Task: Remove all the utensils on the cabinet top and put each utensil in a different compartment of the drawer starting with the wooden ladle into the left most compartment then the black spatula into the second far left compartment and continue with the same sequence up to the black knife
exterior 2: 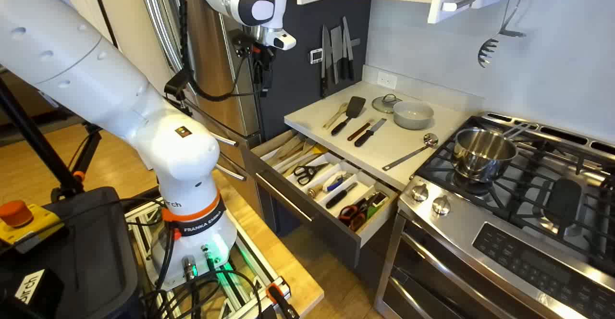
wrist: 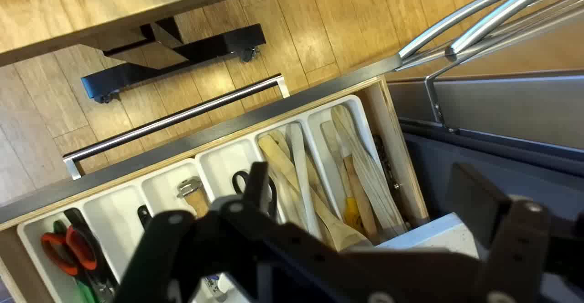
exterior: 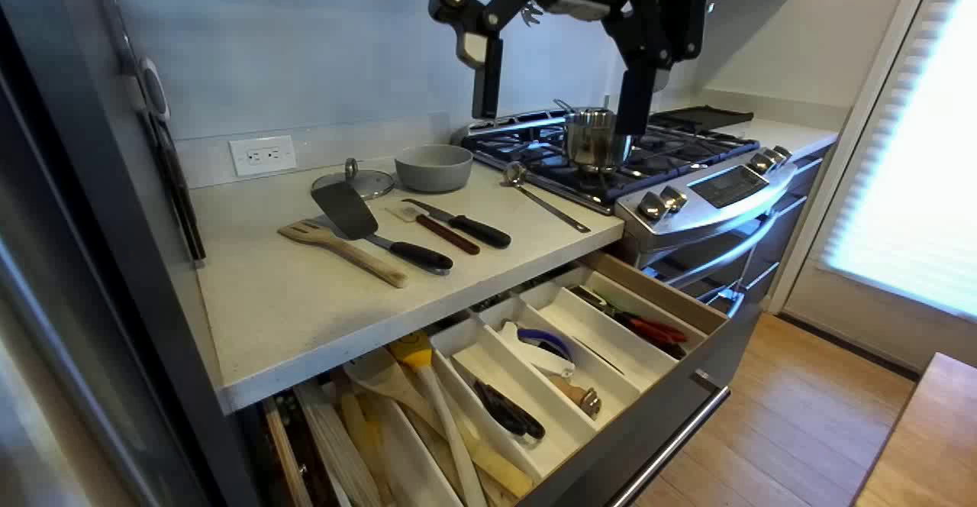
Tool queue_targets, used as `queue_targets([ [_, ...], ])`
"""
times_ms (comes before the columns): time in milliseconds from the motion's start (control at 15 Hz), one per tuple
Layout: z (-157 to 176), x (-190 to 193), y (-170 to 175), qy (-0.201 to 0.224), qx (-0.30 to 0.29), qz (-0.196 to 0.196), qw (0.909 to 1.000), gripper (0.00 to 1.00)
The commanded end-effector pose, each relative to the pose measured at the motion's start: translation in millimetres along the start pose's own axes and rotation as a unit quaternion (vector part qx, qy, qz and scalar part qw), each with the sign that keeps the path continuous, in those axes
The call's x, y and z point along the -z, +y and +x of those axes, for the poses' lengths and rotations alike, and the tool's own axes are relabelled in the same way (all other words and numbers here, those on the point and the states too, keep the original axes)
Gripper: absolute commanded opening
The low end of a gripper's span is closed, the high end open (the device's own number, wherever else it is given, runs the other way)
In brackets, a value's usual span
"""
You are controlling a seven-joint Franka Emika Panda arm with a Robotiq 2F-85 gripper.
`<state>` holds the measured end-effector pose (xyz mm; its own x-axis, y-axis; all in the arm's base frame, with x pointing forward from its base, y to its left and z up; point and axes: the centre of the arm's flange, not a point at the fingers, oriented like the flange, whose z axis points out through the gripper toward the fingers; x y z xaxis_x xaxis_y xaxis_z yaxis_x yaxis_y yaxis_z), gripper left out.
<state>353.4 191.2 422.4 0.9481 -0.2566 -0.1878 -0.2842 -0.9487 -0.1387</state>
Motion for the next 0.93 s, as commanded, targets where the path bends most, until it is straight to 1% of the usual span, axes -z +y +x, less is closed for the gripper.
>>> queue_targets([
  [0,0,0,0,0.0,0.0,0.0,1.0,1.0],
  [733,0,0,0,0.0,0.0,0.0,1.0,1.0],
  [800,6,2,1,0.001,0.009,-0.021,0.9997,1.0],
  [867,16,4,6,0.007,0.016,-0.052,0.9985,1.0],
])
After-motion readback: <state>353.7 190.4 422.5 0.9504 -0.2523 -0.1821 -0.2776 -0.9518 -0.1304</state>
